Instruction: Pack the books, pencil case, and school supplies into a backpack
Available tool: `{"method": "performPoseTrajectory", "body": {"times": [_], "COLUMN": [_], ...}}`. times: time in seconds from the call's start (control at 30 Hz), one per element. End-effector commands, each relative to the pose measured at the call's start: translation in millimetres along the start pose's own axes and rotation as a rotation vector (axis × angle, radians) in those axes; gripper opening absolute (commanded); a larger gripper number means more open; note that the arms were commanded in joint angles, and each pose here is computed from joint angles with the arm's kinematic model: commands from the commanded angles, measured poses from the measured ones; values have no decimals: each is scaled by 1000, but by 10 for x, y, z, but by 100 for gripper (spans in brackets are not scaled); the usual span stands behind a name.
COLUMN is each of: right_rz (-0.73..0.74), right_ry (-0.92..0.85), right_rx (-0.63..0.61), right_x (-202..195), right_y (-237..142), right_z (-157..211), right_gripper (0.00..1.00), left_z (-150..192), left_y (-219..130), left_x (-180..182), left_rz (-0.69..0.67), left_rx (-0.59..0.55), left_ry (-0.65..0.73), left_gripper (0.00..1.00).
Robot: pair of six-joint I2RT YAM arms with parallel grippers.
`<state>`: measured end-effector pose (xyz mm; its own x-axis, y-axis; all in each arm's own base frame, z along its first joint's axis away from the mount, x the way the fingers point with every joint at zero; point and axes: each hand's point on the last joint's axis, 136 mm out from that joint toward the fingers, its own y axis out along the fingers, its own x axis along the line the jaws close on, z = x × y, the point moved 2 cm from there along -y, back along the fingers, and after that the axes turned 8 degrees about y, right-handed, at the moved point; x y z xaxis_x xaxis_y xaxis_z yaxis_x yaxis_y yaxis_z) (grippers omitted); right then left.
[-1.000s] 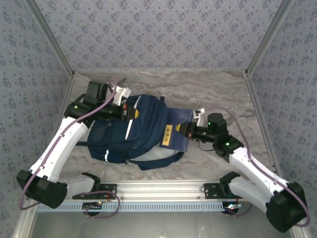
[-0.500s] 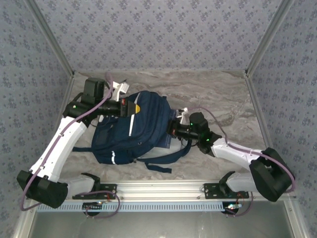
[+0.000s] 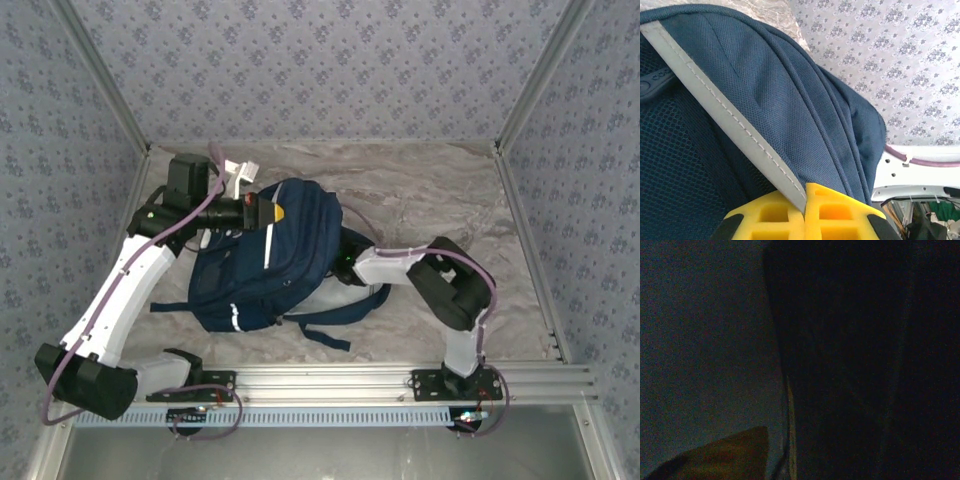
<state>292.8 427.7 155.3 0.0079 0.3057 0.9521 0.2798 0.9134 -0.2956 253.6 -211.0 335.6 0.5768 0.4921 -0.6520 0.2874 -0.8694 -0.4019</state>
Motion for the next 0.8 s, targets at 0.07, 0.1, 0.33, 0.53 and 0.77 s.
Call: {"method": "performPoseTrajectory", "body": {"times": [0.07,0.1,0.33,0.53,0.77], "right_rz": [89,104,206,534,600], "right_ry": [-142,-145,-207,-266,-301], "right_rx": [-96,-128,-274,-525,-704], "right_x": [72,24,-206,-535,-594], "right_y": [-103,-218,-1128,-2280,-3250], "right_z": [-142,-186,-355,-472,-441], "right_gripper": [67,73,83,79,69], "left_z": [-379,-376,-360,-244,177], "left_y": [-209,-183,50,471,1327], "left_x": [-375,-321,-27,114,414], "left_rz": [101,90,46,27,-61], "left_rx": [-189,-189,-156,-74,124], "left_ry": [210,195,122,88,-12], "left_gripper": [0,0,0,0,0]}}
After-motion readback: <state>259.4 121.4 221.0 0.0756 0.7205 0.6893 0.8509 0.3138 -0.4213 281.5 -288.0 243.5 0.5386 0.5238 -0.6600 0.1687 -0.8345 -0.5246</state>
